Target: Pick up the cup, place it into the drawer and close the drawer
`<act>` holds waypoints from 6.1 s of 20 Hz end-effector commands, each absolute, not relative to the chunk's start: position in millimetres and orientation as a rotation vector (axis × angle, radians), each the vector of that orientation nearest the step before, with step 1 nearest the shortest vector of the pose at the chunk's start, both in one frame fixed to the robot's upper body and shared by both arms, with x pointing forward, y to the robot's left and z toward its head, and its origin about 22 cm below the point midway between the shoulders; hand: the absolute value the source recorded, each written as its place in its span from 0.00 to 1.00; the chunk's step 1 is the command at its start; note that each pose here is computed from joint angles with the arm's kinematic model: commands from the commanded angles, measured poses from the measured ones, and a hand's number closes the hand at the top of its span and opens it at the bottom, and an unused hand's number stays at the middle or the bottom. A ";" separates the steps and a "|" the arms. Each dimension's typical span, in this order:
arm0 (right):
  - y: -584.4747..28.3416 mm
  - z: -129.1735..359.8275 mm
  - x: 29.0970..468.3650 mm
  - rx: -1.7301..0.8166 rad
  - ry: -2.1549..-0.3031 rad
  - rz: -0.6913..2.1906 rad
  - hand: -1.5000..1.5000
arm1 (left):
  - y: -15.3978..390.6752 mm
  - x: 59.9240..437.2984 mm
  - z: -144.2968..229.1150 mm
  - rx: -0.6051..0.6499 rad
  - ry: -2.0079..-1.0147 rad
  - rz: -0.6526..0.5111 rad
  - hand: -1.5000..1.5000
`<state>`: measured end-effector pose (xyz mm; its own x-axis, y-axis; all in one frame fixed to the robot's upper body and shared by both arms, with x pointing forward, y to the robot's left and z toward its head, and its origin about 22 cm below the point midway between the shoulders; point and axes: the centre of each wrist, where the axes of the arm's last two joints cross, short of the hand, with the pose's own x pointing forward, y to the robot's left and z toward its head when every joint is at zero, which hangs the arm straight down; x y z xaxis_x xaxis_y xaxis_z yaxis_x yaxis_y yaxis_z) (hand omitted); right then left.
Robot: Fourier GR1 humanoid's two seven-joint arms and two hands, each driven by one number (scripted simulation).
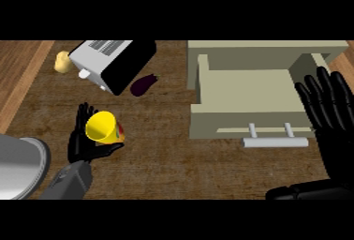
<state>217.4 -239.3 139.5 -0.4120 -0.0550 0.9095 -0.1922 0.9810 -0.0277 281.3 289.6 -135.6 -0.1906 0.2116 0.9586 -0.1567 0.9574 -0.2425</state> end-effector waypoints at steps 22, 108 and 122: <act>-236.2 129.1 218.2 0.172 -1.983 0.128 0.00 | 281.2 266.2 -144.7 -0.074 -1.970 0.329 1.00; -252.5 133.4 241.5 0.236 -2.008 0.192 0.00 | 10.2 430.3 137.2 0.063 -1.857 -0.377 0.00; -251.7 151.2 234.6 0.339 -2.008 0.155 0.00 | -4.4 416.5 155.1 -0.273 -2.005 -0.149 0.00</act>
<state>235.4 -245.5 142.2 -0.4170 -0.1591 0.8949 -0.2966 0.9545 0.0315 421.2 1.4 147.6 -0.3946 0.0522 0.9174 0.2343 0.9711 0.0456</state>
